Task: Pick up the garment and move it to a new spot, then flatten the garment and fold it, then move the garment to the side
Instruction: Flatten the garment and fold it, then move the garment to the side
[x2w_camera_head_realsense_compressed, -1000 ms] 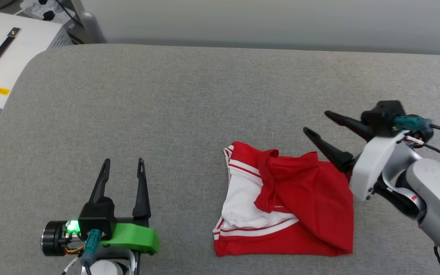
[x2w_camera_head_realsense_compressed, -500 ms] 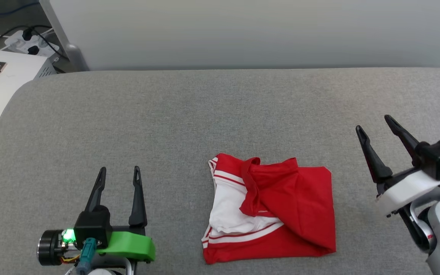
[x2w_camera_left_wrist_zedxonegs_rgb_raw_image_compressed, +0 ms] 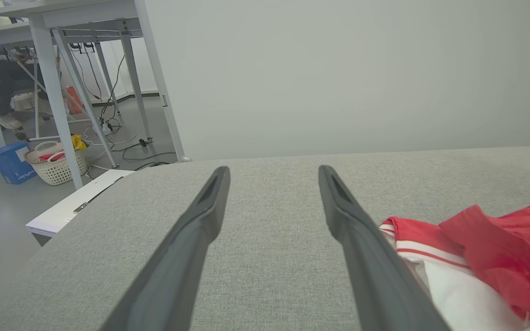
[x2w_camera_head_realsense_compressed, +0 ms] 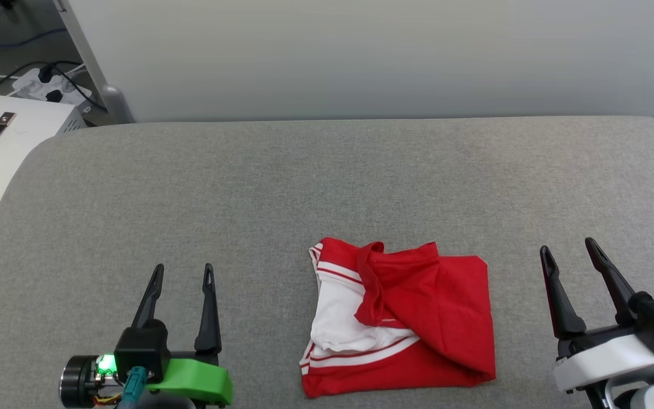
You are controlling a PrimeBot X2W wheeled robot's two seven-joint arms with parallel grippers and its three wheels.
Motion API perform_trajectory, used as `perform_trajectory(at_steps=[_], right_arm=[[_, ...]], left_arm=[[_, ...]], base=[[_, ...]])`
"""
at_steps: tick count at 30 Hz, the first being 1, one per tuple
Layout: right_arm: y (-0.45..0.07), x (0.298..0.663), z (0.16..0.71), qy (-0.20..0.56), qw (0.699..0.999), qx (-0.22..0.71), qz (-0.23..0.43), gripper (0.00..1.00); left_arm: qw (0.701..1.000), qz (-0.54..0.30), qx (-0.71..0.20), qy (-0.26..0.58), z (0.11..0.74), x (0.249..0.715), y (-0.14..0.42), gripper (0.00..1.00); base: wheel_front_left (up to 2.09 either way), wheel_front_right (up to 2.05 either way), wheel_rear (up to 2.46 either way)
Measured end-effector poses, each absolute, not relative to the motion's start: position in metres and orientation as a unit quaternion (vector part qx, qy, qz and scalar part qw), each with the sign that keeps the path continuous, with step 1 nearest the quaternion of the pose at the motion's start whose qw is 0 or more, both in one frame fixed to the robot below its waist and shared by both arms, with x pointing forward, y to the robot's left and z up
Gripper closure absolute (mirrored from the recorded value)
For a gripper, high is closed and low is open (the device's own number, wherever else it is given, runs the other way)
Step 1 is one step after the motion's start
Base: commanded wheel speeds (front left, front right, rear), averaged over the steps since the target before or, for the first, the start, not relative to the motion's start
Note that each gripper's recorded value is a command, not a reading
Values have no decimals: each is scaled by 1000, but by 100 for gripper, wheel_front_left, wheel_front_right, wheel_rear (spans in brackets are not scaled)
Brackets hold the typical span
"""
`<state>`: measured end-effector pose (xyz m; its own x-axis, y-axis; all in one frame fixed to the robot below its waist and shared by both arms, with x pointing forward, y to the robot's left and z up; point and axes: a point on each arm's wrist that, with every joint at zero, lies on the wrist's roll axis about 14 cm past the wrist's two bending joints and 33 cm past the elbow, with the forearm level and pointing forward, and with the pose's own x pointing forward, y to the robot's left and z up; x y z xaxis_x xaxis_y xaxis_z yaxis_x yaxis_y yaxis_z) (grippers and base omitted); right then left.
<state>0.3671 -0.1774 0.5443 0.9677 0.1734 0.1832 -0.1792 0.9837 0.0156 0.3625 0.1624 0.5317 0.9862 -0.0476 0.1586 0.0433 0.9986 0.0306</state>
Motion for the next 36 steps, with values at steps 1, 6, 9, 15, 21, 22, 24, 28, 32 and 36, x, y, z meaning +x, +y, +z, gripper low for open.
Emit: perform_trajectory(at_steps=[1,6,9,15,21,22,24,28,32,36], right_arm=[[-178,365,545,-92,992,18,86,0],[-180,356,540,-88,993,28,74,0],[-178,353,537,-84,993,31,73,0],[-175,351,536,-82,993,36,72,0],[-174,354,534,-79,993,32,76,0],[-174,355,535,-80,993,30,77,0],[-177,361,542,-92,993,22,78,0],[-181,378,565,-125,989,4,85,0],[-179,400,583,-130,985,-33,110,0],[-178,421,576,-62,988,-41,133,0]], left_arm=[[997,-22,13,-79,531,362,163,0],[997,-19,12,-72,527,357,166,0],[997,-19,11,-70,526,355,168,0],[998,-15,8,-64,522,353,171,0],[998,-12,9,-59,519,353,173,0],[998,-12,9,-57,518,353,174,0],[999,-10,9,-52,514,353,175,0],[999,-7,9,-44,509,353,176,0],[999,-3,9,-38,506,353,179,0],[999,-1,9,-33,502,353,180,0]], base=[[0,0,0],[0,0,0],[0,0,0],[0,0,0],[0,0,0],[0,0,0],[0,0,0],[0,0,0],[0,0,0],[0,0,0]])
